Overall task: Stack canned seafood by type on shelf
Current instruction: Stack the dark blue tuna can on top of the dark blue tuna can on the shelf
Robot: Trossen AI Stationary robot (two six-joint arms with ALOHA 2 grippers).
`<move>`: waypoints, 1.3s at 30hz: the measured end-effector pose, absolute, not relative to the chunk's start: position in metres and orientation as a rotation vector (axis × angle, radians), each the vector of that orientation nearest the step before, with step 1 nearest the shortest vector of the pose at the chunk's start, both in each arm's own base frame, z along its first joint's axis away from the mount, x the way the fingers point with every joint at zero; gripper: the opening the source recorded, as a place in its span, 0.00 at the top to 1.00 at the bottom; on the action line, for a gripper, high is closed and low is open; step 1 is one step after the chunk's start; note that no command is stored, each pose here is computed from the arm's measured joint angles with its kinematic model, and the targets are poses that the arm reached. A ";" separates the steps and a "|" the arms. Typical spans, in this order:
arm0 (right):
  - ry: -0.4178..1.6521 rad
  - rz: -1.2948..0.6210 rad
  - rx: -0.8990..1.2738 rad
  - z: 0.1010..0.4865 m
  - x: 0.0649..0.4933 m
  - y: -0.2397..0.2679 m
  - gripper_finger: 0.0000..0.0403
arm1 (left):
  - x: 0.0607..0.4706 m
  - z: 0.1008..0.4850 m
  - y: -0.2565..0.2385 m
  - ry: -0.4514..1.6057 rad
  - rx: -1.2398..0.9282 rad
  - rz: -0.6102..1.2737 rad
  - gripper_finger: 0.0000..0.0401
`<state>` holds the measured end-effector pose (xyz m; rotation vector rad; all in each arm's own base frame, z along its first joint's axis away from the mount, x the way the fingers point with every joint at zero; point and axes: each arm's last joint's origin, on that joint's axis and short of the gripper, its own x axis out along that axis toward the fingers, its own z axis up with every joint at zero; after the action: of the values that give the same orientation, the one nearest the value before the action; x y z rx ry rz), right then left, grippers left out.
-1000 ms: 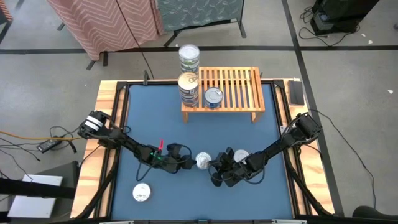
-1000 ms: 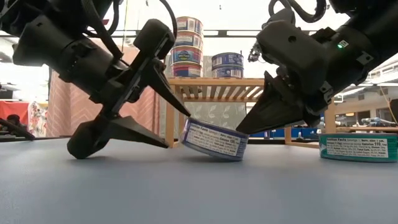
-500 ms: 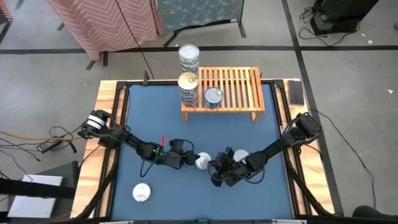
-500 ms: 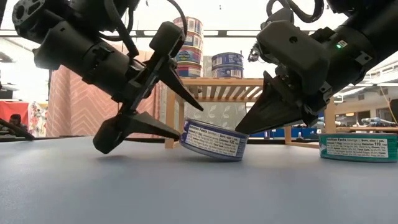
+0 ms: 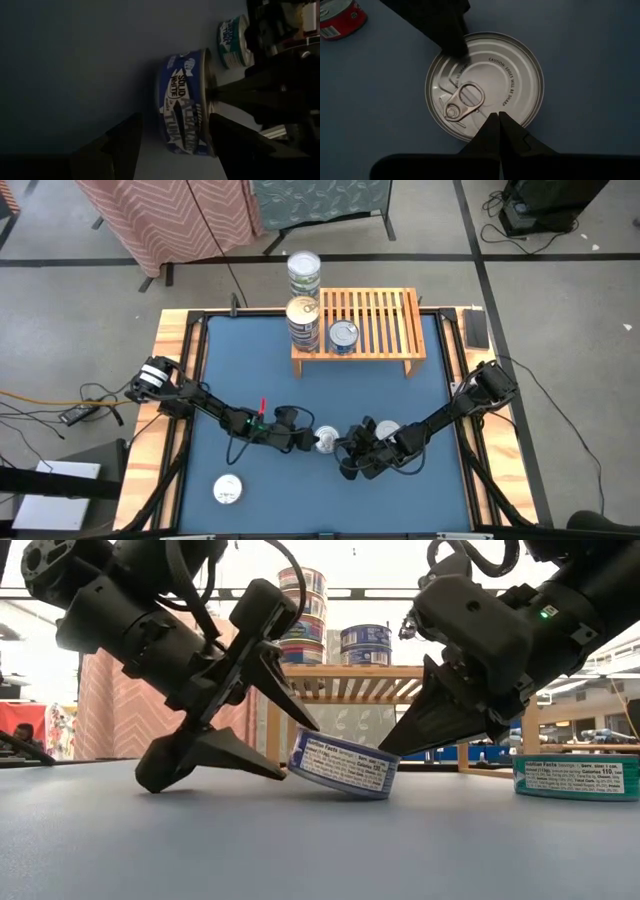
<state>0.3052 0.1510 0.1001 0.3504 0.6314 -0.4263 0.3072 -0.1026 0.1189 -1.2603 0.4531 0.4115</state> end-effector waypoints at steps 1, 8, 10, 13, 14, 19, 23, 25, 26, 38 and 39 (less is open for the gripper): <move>0.633 -0.424 0.344 0.100 0.305 0.151 1.00 | 0.307 0.119 -0.103 0.443 -1.262 0.410 0.41; 0.634 -0.423 0.337 0.100 0.306 0.150 1.00 | 0.308 0.121 -0.103 0.425 -1.270 0.404 0.41; 0.635 -0.422 0.336 0.100 0.306 0.150 1.00 | 0.308 0.121 -0.103 0.424 -1.271 0.403 0.41; 0.635 -0.422 0.335 0.100 0.306 0.150 1.00 | 0.309 0.119 -0.103 0.423 -1.274 0.402 0.41; 0.636 -0.422 0.334 0.100 0.306 0.150 1.00 | 0.310 0.118 -0.104 0.428 -1.279 0.398 0.41; 0.638 -0.422 0.332 0.100 0.305 0.150 1.00 | 0.319 0.113 -0.108 0.453 -1.275 0.371 0.41; 0.639 -0.423 0.330 0.100 0.305 0.150 1.00 | 0.321 0.114 -0.107 0.440 -1.272 0.368 0.42; 0.639 -0.423 0.330 0.099 0.305 0.150 1.00 | 0.321 0.114 -0.106 0.459 -1.280 0.350 0.44; 0.640 -0.423 0.330 0.099 0.305 0.150 1.00 | 0.321 0.114 -0.106 0.468 -1.285 0.342 0.46; 0.582 -0.369 0.311 0.153 0.288 0.153 1.00 | 0.327 0.121 -0.103 0.362 -1.388 0.317 0.65; 0.583 -0.372 0.307 0.162 0.284 0.151 1.00 | 0.329 0.123 -0.102 0.329 -1.409 0.308 0.65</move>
<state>0.2835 0.1508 0.1621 0.3074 0.5833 -0.3722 0.3290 -0.1015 0.1229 -1.4092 0.3290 0.3079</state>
